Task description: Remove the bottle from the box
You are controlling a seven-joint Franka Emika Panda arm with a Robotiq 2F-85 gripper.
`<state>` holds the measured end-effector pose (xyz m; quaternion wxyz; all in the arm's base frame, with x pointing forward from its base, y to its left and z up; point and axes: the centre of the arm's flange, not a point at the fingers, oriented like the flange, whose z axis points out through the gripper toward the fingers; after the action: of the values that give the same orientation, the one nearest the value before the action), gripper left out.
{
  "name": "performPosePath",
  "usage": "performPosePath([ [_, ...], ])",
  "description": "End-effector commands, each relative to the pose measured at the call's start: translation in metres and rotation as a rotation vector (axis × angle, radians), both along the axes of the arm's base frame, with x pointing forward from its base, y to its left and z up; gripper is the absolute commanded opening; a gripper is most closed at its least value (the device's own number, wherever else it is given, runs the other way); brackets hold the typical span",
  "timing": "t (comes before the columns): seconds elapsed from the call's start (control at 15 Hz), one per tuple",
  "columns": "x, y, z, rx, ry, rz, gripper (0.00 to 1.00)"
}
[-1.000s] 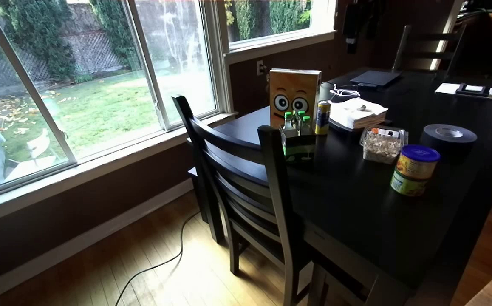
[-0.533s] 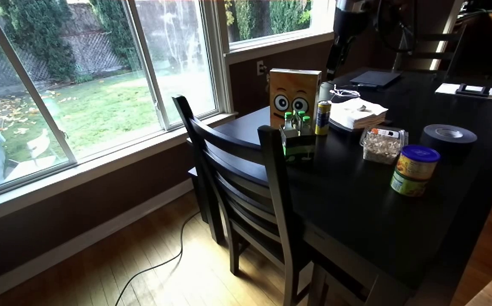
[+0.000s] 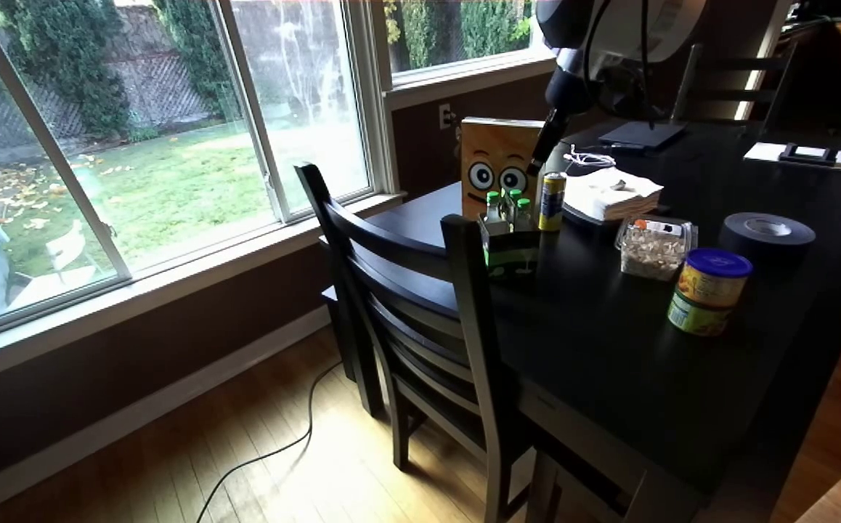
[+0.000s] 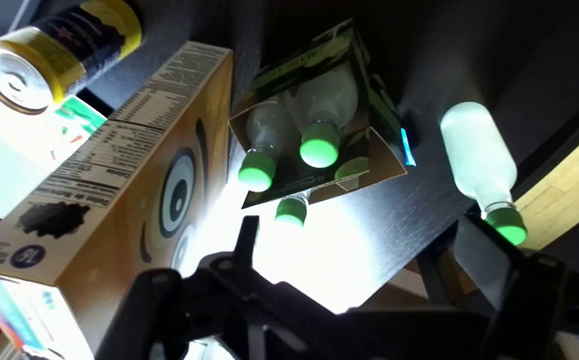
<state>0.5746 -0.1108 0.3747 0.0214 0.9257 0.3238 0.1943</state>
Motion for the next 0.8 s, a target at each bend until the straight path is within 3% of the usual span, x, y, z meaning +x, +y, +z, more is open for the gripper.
performPosePath([
  [0.0, 0.001, 0.000, -0.004, 0.010, -0.002, 0.017, 1.00],
  [0.33, 0.007, -0.008, -0.012, 0.019, -0.024, 0.031, 1.00],
  [0.73, 0.009, -0.025, -0.028, 0.108, -0.060, 0.047, 1.00],
])
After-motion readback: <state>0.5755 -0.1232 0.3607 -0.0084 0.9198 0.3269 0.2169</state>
